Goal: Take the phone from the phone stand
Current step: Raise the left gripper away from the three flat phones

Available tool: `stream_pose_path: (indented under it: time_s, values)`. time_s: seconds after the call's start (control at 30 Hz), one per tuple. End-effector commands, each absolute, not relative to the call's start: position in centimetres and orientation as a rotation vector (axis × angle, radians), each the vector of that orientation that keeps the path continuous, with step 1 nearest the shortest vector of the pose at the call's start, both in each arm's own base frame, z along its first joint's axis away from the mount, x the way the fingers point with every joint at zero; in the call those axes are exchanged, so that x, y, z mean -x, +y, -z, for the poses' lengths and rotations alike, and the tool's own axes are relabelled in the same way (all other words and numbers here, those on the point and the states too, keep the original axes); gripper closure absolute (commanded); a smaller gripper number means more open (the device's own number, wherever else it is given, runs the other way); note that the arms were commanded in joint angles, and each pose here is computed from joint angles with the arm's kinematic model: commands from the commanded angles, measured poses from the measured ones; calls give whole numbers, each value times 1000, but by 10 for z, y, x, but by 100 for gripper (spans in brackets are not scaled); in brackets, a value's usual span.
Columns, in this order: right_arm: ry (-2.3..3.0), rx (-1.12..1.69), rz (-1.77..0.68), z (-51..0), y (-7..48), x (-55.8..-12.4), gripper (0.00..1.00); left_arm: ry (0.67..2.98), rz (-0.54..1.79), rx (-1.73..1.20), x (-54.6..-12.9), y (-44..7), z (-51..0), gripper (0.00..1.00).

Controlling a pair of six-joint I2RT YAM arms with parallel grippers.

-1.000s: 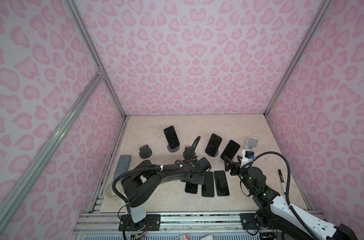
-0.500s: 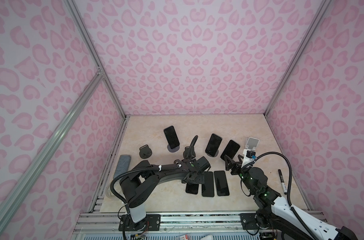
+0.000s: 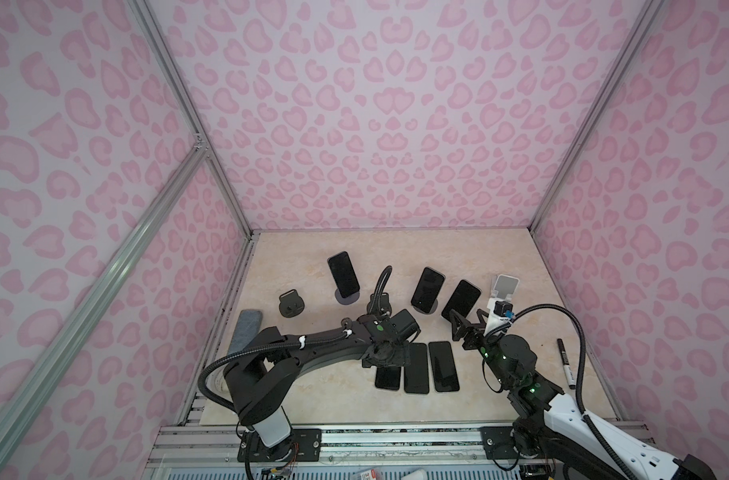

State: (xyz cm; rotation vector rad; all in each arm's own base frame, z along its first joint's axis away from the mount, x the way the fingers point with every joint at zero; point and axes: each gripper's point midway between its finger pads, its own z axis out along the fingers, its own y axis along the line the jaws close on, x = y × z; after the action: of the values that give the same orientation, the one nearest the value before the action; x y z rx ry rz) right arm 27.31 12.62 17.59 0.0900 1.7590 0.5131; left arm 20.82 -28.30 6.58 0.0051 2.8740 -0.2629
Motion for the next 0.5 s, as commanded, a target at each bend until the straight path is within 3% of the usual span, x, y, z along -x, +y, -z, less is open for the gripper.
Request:
stream_pose_path:
  time_s: [0.0,0.2,0.27,0.47]
  values:
    - [1758,-86,-512,-177,127,-273,7,2718,207,-13,-229,-267,-107,13]
    - [1758,-85,-522,-177,128,-273,7,2409,121,-32,-265,-239,-189,1]
    - [1762,-88,-519,-176,128,-274,6,2326,75,-1,-278,-231,-205,2]
    - [1777,-84,-505,-172,129,-276,6,2338,-45,89,-316,-225,-182,3]
